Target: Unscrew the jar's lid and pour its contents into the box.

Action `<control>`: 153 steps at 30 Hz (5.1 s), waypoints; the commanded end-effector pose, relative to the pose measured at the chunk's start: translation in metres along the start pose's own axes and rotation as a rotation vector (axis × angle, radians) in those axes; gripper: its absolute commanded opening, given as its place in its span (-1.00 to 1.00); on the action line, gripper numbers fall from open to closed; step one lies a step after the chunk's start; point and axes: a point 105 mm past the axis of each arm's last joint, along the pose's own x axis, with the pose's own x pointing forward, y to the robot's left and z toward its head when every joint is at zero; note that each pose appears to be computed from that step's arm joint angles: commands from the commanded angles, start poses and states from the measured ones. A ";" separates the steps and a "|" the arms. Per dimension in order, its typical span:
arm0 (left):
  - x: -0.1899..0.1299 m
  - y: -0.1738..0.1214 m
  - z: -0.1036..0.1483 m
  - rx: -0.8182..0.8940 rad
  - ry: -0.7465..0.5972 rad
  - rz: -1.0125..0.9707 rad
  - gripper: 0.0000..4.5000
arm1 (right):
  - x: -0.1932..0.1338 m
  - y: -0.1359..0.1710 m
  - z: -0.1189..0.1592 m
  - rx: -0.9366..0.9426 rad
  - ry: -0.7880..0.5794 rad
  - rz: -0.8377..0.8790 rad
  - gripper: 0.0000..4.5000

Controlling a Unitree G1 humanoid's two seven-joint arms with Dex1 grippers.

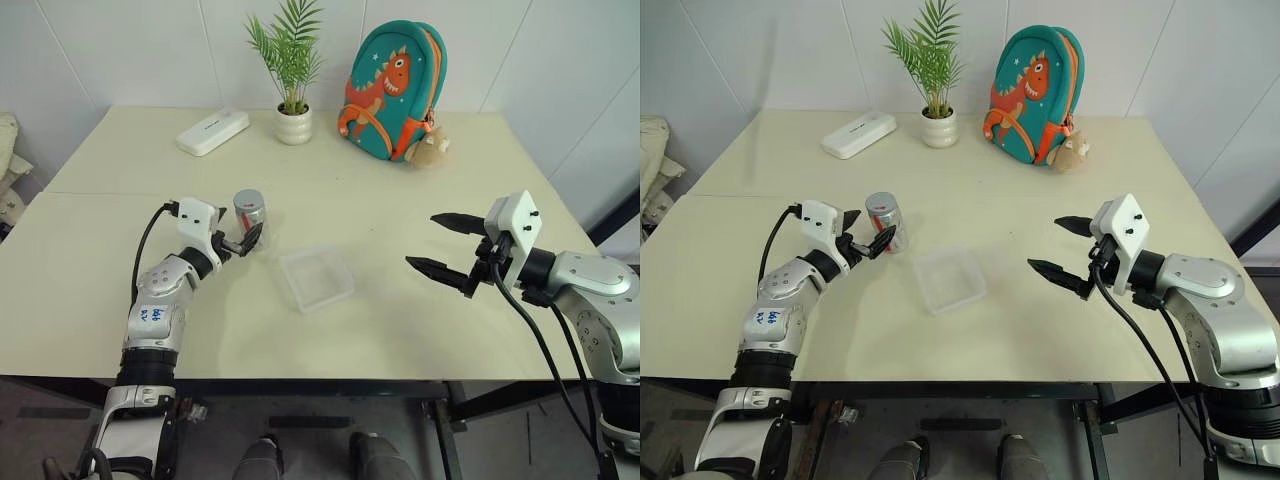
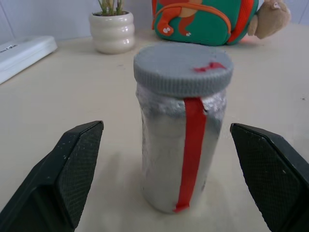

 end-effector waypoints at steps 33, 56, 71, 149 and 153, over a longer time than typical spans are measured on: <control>-0.006 -0.002 0.047 0.083 -0.138 -0.208 -0.10 | 0.032 0.002 0.056 -0.036 -0.160 -0.080 1.00; -0.031 -0.069 0.087 0.065 -0.129 -0.772 -0.10 | 0.129 0.086 0.120 0.237 -0.333 0.002 1.00; -0.030 -0.082 0.093 0.041 -0.137 -0.853 -0.10 | 0.142 0.093 0.108 0.223 -0.302 -0.030 1.00; -0.053 -0.096 0.084 0.172 -0.082 -1.155 -0.10 | 0.111 0.110 0.110 0.049 -0.335 0.524 0.88; -0.055 -0.097 0.085 0.177 -0.087 -1.170 -0.10 | 0.114 0.105 0.110 0.044 -0.331 0.510 0.88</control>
